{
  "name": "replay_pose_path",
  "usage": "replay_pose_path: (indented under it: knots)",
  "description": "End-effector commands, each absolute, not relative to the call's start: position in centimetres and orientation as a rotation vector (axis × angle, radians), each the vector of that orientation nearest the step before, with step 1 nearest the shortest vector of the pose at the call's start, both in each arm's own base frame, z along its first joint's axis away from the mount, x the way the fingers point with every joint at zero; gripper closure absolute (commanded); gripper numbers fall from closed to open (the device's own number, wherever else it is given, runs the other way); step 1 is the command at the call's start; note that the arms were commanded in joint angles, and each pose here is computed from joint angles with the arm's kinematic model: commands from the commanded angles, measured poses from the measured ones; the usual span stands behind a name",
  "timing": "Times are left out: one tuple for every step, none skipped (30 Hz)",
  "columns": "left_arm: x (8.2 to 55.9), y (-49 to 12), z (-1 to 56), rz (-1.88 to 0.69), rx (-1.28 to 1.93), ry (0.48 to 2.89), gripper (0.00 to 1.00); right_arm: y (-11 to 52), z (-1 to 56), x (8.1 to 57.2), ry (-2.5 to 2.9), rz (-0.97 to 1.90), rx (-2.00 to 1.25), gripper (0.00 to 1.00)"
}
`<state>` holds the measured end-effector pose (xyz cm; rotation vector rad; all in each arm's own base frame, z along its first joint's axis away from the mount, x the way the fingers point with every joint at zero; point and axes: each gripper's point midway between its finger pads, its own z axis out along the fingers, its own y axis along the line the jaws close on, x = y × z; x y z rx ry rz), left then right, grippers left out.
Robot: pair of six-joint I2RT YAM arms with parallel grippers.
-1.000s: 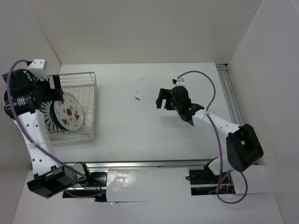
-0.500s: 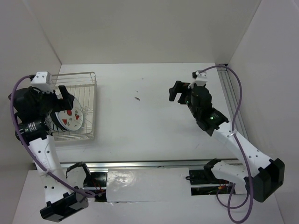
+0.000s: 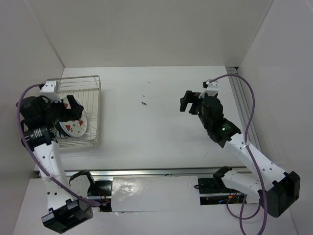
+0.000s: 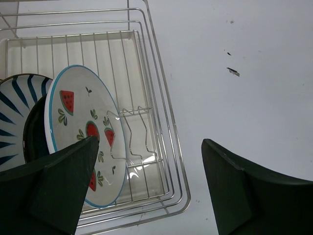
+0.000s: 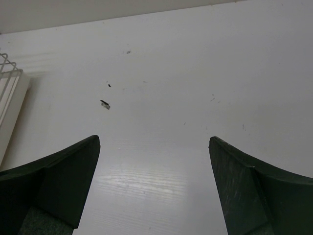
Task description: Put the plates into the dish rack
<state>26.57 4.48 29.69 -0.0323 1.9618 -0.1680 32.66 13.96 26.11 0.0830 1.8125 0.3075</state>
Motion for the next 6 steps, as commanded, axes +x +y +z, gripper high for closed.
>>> replay_pose_path:
  knots:
    - [26.78, 4.33, 30.18, -0.147, 0.042, 1.923, 0.01, 13.23, 28.14, 32.20, 1.750, 0.301, 0.094, 0.01]
    - [26.77, 4.32, 29.75, -0.152, 0.038, 1.932, 0.01, 13.05, 27.72, 32.20, 1.756, 0.289, 0.099, 0.01]
    - [26.77, 4.48, 29.71, -0.144, 0.033, 1.934, 0.01, 13.05, 27.71, 32.20, 1.756, 0.289, 0.099, 0.01]
    - [26.77, 4.53, 29.70, -0.136, 0.043, 1.934, 0.01, 13.05, 27.71, 32.20, 1.756, 0.289, 0.099, 0.01]
    - [26.60, 4.43, 29.95, -0.131, 0.047, 1.925, 0.01, 13.13, 28.03, 32.00, 1.749, 0.298, 0.085, 0.01]
    - [26.60, 4.43, 29.96, -0.131, 0.047, 1.925, 0.01, 12.98, 28.11, 31.81, 1.749, 0.291, 0.077, 0.01]
